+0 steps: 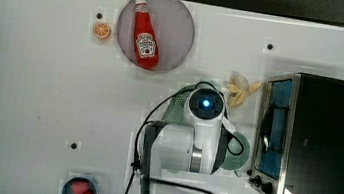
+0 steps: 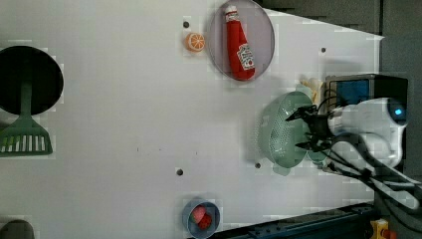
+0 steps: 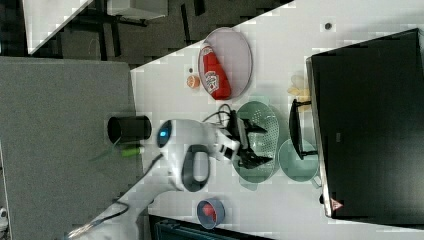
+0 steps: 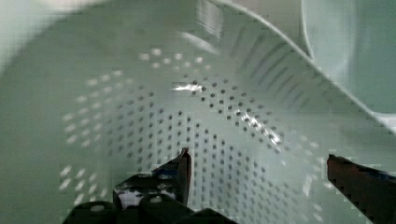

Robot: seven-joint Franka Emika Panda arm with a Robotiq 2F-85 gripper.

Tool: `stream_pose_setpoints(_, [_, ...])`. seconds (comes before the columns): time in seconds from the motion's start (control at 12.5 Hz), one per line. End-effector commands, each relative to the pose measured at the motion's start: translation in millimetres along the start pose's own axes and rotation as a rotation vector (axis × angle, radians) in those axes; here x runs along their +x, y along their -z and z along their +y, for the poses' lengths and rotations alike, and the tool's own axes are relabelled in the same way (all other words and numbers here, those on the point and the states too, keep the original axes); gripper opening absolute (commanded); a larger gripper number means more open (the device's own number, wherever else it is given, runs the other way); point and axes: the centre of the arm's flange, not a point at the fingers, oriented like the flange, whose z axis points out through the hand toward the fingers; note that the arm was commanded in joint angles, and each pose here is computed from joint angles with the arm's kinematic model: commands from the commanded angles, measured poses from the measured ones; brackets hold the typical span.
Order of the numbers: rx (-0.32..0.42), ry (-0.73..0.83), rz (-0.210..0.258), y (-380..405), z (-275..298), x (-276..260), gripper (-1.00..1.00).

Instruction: Drag strainer left to right.

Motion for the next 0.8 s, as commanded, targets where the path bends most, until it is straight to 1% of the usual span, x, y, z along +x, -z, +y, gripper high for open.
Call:
stream_pose_setpoints(0.08, [0.117, 0.08, 0.075, 143.4, -14.4, -16.9, 1.0])
stream_pose_setpoints(0.16, [0.089, 0.099, 0.081, 176.1, -6.8, -16.4, 1.0])
stream_pose_setpoints(0.24, [0.062, 0.135, 0.073, 208.7, 3.1, -15.4, 1.0])
stream_pose_setpoints(0.32, [0.048, 0.176, 0.043, 239.8, 14.7, -15.1, 1.0])
stream_pose_setpoints(0.48, [0.084, 0.266, -0.038, 296.8, 37.3, -14.0, 1.0])
stream_pose_setpoints(0.56, [0.117, 0.316, -0.042, 322.7, 46.9, -13.8, 1.0])
stream_pose_setpoints(0.64, [0.151, 0.363, -0.019, 347.6, 56.0, -14.5, 1.0])
stream_pose_setpoints(0.72, [0.165, 0.392, -0.004, 366.9, 67.4, -16.8, 1.0])
stream_pose_setpoints(0.8, [0.156, 0.399, -0.008, 379.4, 80.0, -21.0, 1.0])
